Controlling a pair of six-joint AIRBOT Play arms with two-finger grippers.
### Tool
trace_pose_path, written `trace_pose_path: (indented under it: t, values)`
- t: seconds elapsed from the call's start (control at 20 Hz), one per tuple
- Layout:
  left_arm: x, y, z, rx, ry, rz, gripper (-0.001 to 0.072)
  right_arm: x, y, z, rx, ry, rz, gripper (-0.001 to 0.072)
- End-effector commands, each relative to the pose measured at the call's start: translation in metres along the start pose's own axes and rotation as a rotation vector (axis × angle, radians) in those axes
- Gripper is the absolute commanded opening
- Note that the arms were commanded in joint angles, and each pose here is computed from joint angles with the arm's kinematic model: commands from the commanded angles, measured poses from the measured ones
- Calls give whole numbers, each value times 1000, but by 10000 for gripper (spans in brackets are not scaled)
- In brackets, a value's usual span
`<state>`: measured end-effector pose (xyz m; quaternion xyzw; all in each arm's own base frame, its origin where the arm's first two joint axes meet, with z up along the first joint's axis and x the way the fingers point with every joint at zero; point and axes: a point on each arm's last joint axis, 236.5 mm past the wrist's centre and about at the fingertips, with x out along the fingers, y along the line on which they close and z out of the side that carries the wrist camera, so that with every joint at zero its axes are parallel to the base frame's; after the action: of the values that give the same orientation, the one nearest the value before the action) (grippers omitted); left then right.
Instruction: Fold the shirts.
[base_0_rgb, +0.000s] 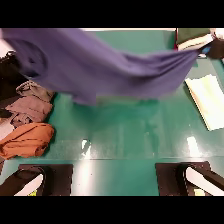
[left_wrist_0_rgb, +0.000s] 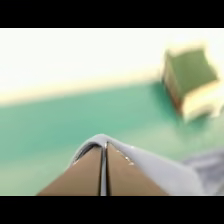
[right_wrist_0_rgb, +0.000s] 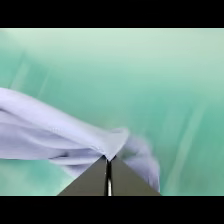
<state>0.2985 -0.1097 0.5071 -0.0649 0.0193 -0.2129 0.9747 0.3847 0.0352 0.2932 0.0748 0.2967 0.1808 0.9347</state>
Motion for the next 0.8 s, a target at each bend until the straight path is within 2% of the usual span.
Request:
trace_pose_path:
  t: [0.0,0.15,0.3,0.5,0.75]
  values:
    - [-86,-36,85,81,-259,-27,24,-103,55,55,-137,-234,-52,16]
    - [-84,-30,78,79,-240,-3,24,-143,68,67,-152,-298,-92,16]
    - [-31,-6,38,36,-119,20,24,-137,65,65,-118,-229,-78,16]
    - [76,49,-89,-34,269,83,25,-54,19,23,52,47,-22,16]
    - [180,108,-294,-173,757,133,28,96,-40,-116,246,543,-5,17]
